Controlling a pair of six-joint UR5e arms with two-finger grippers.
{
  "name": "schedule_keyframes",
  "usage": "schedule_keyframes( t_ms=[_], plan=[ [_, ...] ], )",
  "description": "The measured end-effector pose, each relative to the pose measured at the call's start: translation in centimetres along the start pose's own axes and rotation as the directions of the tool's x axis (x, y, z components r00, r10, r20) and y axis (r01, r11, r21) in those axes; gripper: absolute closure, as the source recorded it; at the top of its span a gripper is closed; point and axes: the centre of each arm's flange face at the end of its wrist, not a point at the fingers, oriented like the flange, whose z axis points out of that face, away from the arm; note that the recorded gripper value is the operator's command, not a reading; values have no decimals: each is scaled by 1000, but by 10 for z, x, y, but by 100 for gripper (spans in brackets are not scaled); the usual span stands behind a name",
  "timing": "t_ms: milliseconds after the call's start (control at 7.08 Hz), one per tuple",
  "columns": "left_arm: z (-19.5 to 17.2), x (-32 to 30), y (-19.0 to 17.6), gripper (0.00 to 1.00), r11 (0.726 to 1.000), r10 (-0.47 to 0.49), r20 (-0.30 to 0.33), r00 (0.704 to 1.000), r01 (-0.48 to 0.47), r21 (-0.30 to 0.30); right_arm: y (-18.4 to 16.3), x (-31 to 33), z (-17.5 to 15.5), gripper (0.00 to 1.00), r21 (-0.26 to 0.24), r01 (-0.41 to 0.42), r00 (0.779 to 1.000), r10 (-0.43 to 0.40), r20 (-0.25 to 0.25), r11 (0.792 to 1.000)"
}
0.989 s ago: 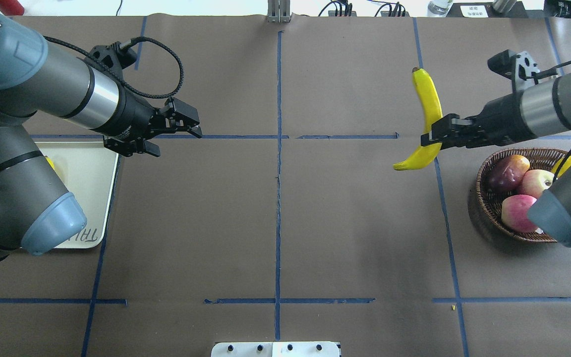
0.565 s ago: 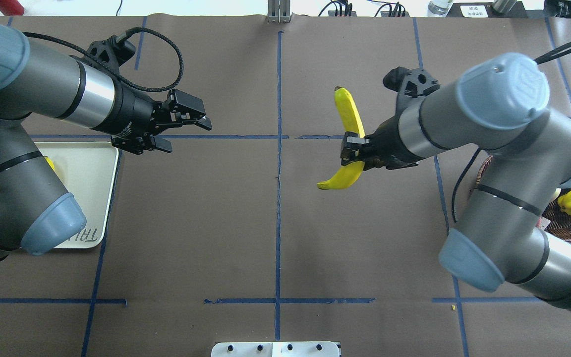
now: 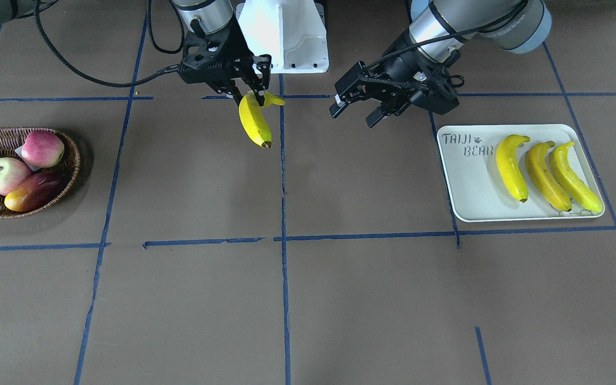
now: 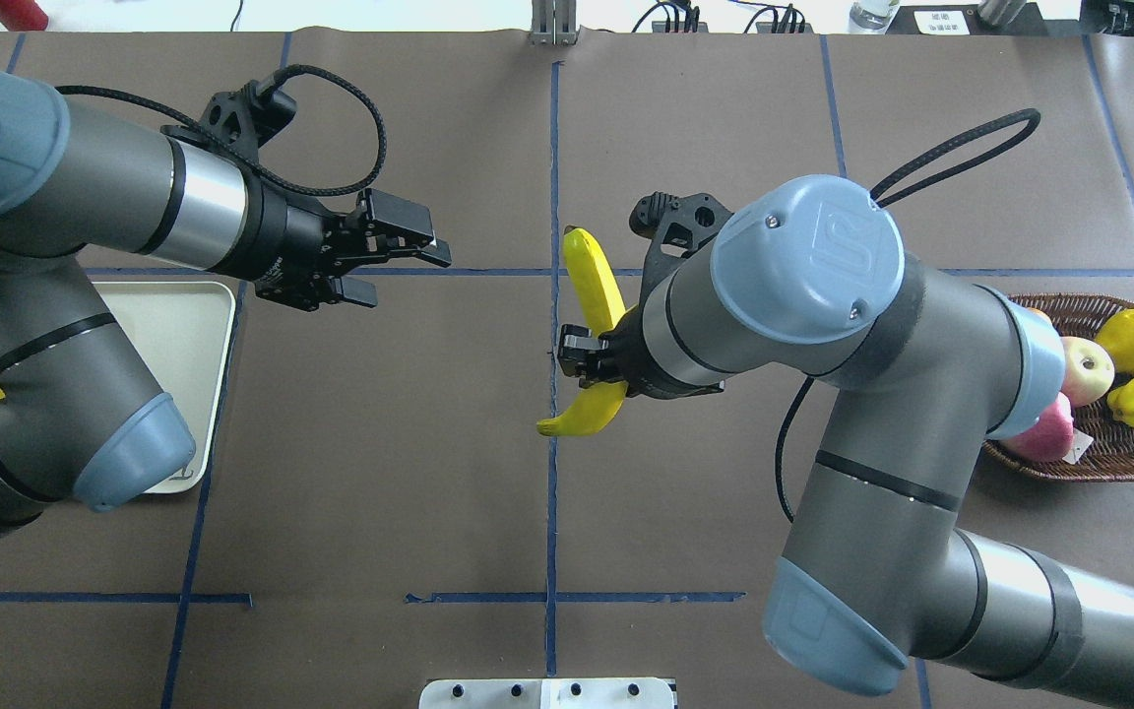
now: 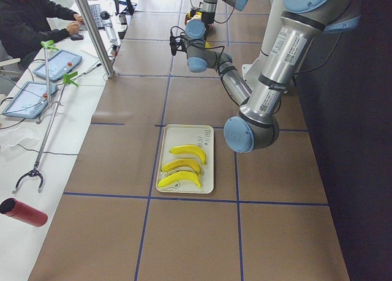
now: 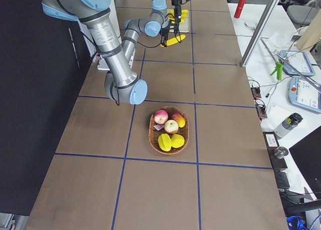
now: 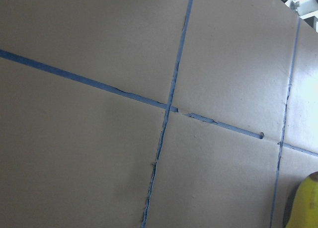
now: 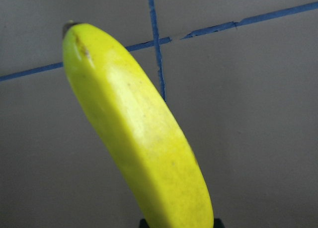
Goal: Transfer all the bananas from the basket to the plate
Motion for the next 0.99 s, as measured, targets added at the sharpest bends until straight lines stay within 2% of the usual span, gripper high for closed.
schedule_keyframes(
  t_ms=[424, 989],
  plan=[
    [10, 21, 11, 0, 999, 40, -75, 996, -42, -22, 29, -24, 5, 100, 15, 43, 999, -43, 22, 999],
    [42, 42, 35, 0, 995, 53, -89, 995, -60, -82, 40, -36, 2, 100, 11, 59, 997, -59, 43, 998]
  ],
)
